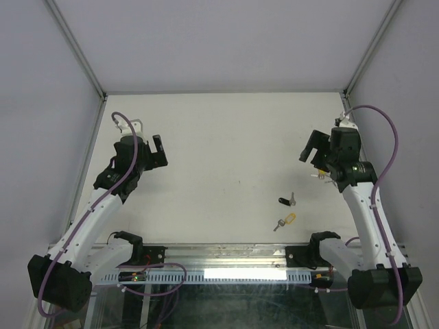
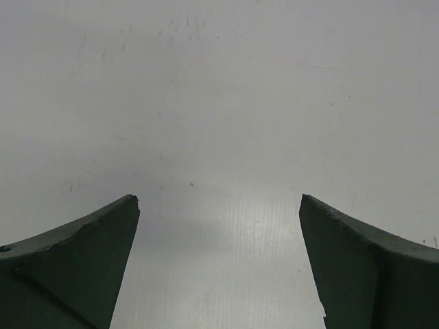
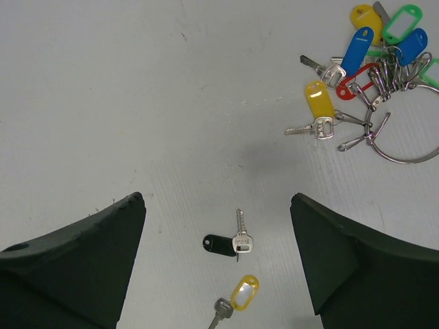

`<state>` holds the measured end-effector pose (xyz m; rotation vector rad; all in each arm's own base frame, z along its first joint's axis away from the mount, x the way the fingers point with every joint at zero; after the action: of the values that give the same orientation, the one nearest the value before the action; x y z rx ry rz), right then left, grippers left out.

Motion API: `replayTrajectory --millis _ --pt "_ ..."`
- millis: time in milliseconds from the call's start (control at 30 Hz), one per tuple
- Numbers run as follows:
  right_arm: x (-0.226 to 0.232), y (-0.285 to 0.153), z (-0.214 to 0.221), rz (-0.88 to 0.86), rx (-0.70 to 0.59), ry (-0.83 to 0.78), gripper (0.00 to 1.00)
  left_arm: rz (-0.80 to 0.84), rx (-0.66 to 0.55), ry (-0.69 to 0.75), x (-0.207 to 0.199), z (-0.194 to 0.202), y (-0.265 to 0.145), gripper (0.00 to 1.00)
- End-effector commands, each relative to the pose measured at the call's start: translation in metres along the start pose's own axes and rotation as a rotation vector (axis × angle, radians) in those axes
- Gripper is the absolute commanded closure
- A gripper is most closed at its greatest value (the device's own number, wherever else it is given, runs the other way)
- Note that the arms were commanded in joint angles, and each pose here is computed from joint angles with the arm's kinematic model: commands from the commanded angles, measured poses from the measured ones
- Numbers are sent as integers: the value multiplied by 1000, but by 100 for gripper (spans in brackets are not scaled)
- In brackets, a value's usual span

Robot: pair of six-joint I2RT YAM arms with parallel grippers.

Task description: Put the keys on the keyring

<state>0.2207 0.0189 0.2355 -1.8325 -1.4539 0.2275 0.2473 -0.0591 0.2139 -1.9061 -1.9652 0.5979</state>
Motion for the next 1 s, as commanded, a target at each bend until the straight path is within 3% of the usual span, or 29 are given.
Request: replayTrajectory --millis 0,200,533,733,967 --pt "5 18 -20 41 4 -2 12 18 -146 -2 -7 -40 -3 1" --pt "-18 67 -35 184 53 76 19 60 -133 12 -15 -38 7 1" --pt "-97 99 -38 435 26 424 15 79 -105 22 -19 -35 12 2" --pt "-130 109 -27 455 11 536 15 91 -79 40 -21 -29 18 4" --pt "-135 133 -4 372 123 527 14 120 -24 44 -28 -27 25 10"
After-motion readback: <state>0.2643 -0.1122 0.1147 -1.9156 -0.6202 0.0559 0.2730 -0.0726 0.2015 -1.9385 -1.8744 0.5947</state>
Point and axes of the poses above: each gripper's point midway between its finger pads, its own y axis out along the fingers, its own x axis along the line the jaws close on, z = x × y, the point moved 6 cm from there along -y, back along the fingers, and after that the axes turned 7 degrees about y, right-handed, at the moved point
